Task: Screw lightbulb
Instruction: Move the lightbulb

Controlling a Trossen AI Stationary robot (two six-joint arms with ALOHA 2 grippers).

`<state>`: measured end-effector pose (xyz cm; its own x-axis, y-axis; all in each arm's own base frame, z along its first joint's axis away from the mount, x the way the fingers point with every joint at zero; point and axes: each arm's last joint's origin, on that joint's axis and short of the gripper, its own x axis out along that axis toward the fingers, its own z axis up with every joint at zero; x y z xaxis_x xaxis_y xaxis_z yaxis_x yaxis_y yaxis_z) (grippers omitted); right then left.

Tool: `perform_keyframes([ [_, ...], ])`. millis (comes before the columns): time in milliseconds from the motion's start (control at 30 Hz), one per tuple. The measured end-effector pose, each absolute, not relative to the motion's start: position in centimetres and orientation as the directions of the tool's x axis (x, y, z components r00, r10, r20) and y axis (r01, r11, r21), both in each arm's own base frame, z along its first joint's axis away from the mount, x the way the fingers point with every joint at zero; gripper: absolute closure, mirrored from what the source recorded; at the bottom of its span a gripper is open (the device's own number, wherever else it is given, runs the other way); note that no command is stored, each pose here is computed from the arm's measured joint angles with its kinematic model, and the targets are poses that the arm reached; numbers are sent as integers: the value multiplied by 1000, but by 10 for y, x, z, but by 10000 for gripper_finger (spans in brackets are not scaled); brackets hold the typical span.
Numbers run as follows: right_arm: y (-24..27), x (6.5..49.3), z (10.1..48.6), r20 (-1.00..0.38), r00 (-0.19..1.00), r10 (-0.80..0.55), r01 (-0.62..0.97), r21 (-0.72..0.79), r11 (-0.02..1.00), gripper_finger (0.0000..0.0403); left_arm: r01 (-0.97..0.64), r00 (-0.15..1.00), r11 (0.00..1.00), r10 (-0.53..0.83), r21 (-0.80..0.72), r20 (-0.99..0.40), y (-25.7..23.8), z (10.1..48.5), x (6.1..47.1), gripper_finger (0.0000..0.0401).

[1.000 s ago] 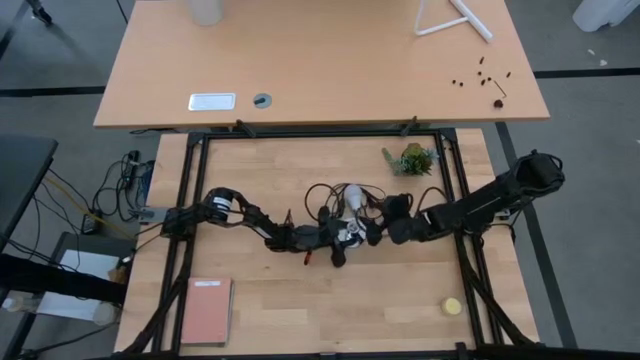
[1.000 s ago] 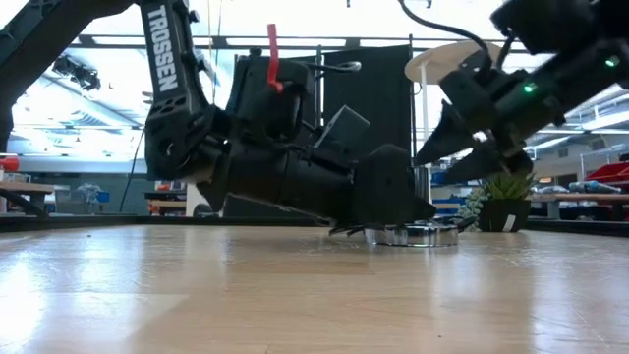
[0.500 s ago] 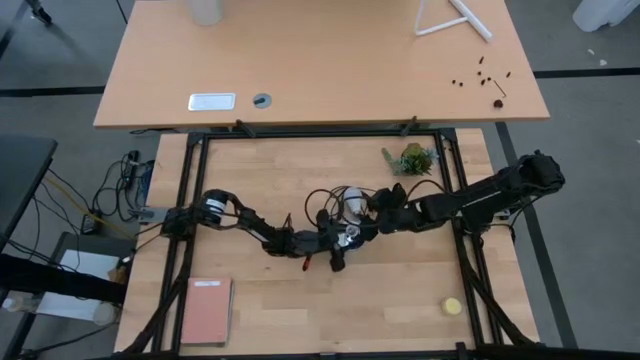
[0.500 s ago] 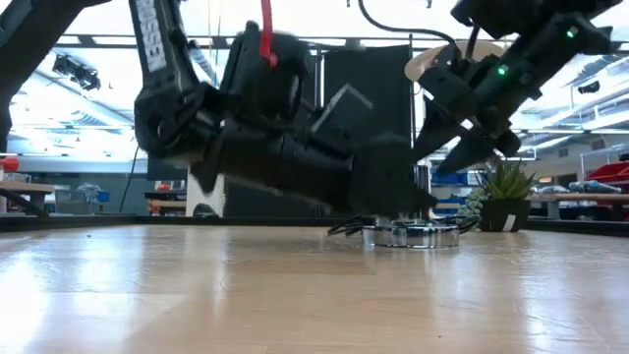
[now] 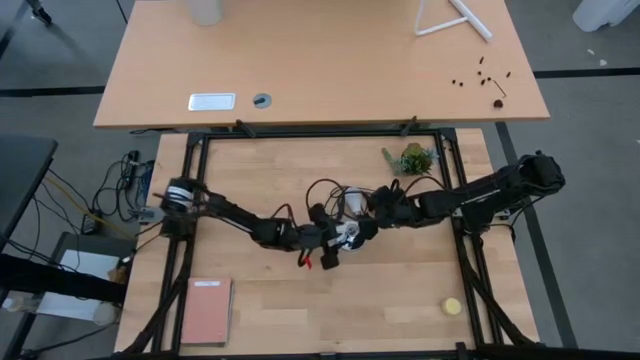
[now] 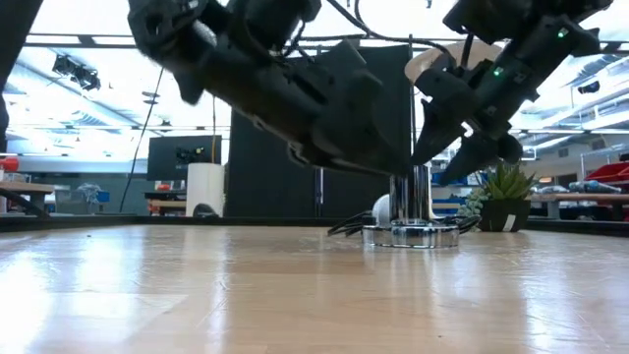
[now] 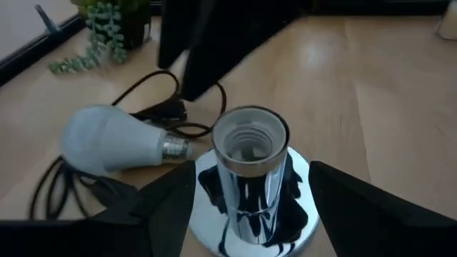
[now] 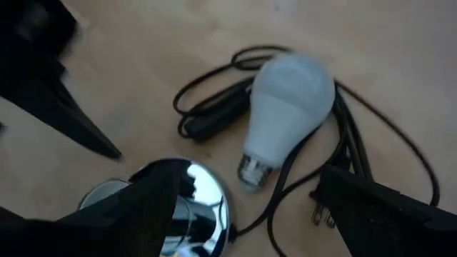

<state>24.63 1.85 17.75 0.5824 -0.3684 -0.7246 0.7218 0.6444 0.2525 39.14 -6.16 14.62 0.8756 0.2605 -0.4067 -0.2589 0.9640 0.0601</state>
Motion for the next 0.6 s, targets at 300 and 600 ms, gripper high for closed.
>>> perform_keyframes([
  [300, 4, 245, 174, -785, 546, -293, 750, 301, 589, 56, -219, 909, 970, 244, 109, -339, -71, 180, 383, 126],
  [600, -1, 267, 185, -836, 473, -278, 753, 220, 620, 56, -236, 968, 971, 239, 45, -77, -88, 162, 346, 132],
])
